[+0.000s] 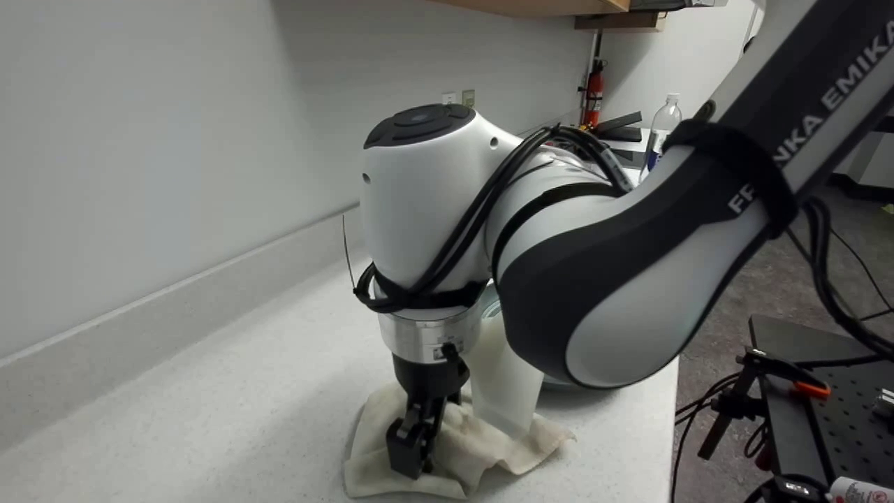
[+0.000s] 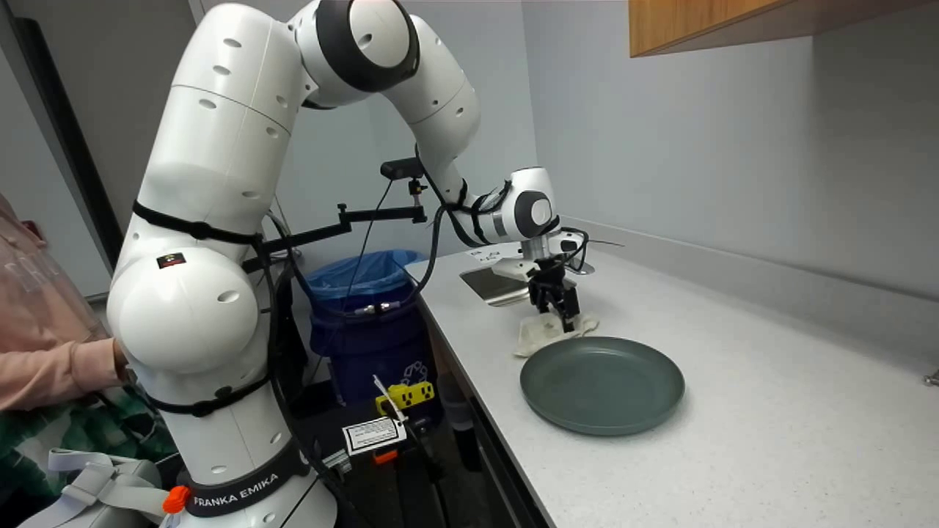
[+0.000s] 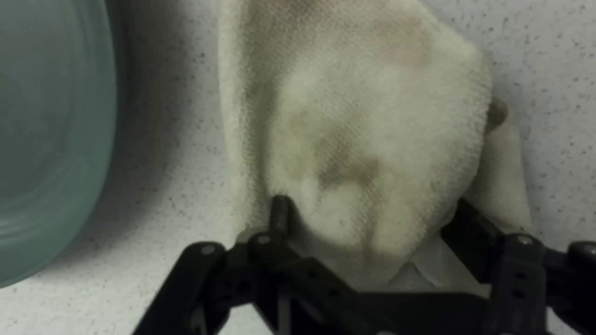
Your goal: Use the cloth to wipe the plate
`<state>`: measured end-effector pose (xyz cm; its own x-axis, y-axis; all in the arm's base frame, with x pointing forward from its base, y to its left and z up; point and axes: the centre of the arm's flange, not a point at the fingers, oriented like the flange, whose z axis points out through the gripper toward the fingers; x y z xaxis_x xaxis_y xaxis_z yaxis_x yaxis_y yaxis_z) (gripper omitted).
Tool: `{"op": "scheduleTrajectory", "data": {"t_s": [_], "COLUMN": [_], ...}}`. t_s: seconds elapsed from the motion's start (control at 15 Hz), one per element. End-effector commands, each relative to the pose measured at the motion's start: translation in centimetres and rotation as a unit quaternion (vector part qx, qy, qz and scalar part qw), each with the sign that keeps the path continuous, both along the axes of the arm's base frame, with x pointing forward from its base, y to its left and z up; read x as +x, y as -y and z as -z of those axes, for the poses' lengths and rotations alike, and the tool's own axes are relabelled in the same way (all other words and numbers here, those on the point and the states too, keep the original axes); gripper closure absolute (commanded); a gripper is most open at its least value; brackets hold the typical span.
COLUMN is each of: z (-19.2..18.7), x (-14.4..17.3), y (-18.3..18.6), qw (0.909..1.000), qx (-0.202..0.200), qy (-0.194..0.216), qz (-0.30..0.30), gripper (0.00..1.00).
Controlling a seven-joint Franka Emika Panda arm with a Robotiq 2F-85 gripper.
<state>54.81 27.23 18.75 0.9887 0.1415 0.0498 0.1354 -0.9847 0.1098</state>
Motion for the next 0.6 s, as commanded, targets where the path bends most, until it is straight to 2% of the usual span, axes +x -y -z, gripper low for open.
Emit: {"op": "scheduleTrajectory", "data": {"t_s": [0.0,0.27,0.47,0.53], "z": [-0.1,-2.1,-4.2,-4.8], "x": [0.0,-0.9,-2.5,-3.1], "y": [-1.0,-1.2,0.0,0.5], "qw": [0.9999,0.9998,0.9996,0.9995], "qx": [0.004,0.015,0.022,0.024], "qy": [0.012,0.017,0.019,0.019], "qz": [0.005,-0.002,-0.005,-0.003], "gripper": [0.48,0.77,0.99,1.0]}}
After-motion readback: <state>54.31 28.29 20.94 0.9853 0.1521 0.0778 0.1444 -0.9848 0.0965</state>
